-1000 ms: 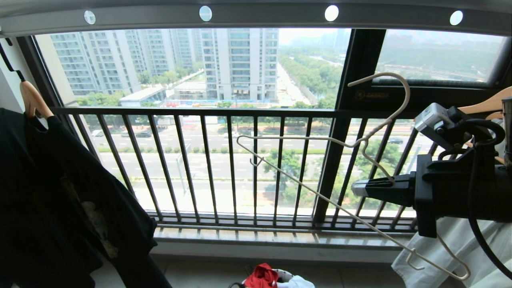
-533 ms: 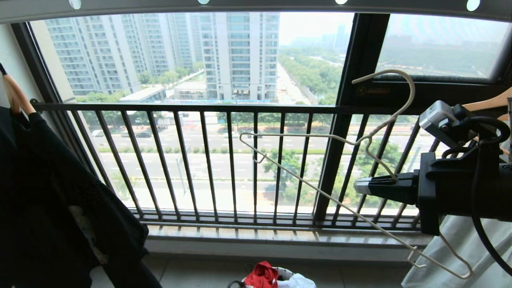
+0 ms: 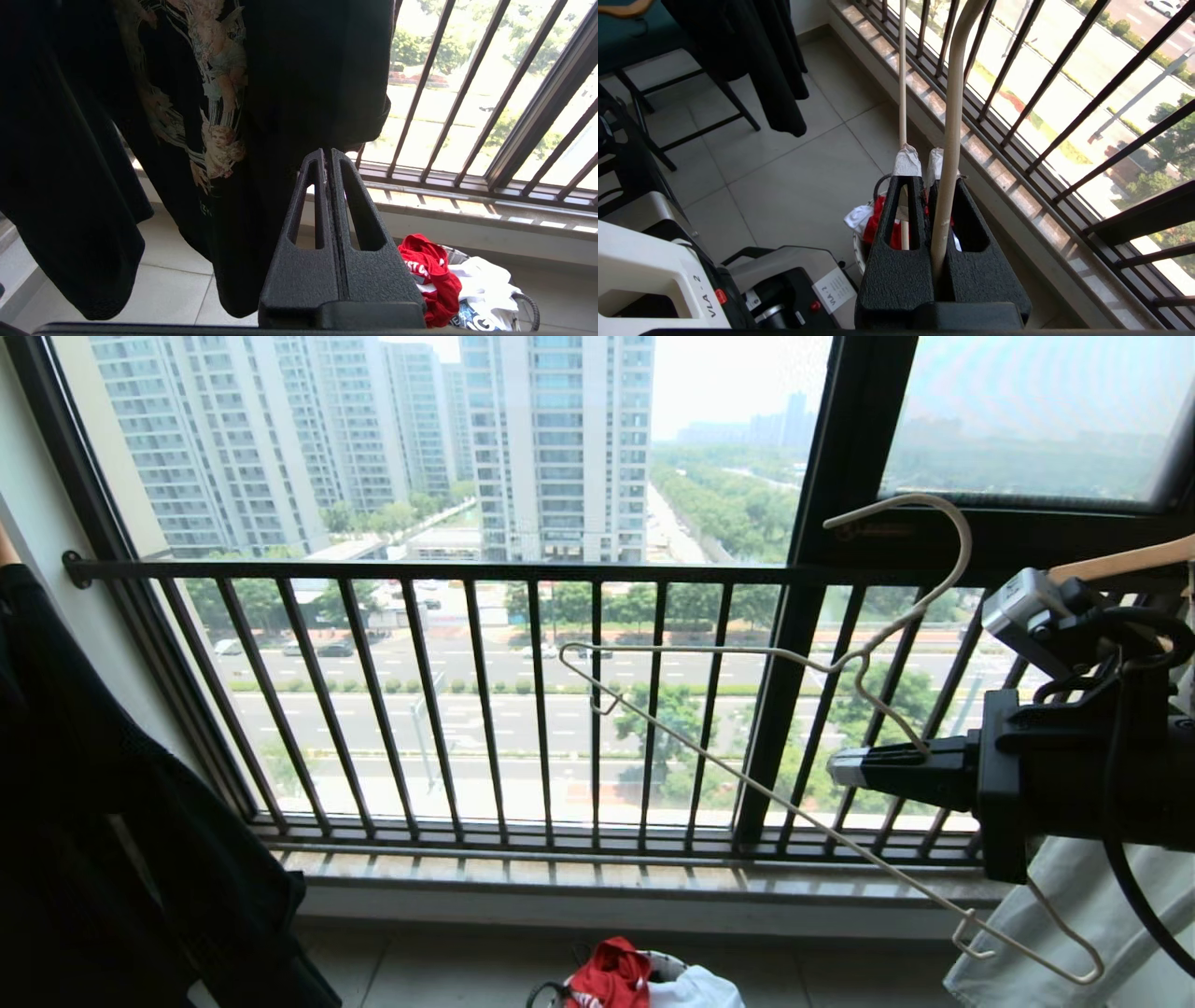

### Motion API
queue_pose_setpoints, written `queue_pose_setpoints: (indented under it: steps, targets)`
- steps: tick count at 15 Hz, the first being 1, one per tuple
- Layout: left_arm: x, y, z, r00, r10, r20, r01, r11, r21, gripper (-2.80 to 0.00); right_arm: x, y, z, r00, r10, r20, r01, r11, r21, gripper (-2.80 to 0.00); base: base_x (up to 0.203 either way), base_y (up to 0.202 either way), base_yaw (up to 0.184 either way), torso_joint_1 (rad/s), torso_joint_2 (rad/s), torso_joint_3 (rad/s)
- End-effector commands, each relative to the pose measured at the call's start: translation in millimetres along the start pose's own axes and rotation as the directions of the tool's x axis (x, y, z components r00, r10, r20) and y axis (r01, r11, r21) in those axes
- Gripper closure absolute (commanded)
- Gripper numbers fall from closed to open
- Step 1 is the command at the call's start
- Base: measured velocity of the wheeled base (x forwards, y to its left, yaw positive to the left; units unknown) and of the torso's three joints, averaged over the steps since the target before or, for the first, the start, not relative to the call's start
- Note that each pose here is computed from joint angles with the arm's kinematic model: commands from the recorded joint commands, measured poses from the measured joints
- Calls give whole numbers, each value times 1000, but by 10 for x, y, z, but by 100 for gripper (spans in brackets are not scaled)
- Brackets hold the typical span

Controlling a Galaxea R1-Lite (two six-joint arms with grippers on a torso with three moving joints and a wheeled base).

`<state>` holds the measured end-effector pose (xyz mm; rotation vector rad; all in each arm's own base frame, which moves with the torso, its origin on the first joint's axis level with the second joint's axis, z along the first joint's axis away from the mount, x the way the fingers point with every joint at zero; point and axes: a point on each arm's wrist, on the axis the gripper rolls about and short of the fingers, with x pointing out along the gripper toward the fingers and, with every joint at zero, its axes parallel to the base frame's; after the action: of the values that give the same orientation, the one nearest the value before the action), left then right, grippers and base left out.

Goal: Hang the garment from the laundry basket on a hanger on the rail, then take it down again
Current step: Pick up clothes from the basket

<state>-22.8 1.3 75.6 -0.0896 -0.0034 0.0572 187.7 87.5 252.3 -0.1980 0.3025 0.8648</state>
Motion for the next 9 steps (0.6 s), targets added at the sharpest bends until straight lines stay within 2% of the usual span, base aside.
queue_pose_setpoints:
  steps: [1, 9]
  targets:
    - [0, 0, 0, 1000, 1, 1, -1, 1000, -1, 0, 5, 0, -2, 1000, -3, 22, 3, 1000, -13, 0, 0, 0, 0, -149, 326, 183]
    - [1, 0, 0, 1000, 1, 0, -1, 1000, -1, 0, 14, -6, 2, 999, -4, 33, 5, 1000, -17, 0, 0, 0, 0, -156, 347, 189]
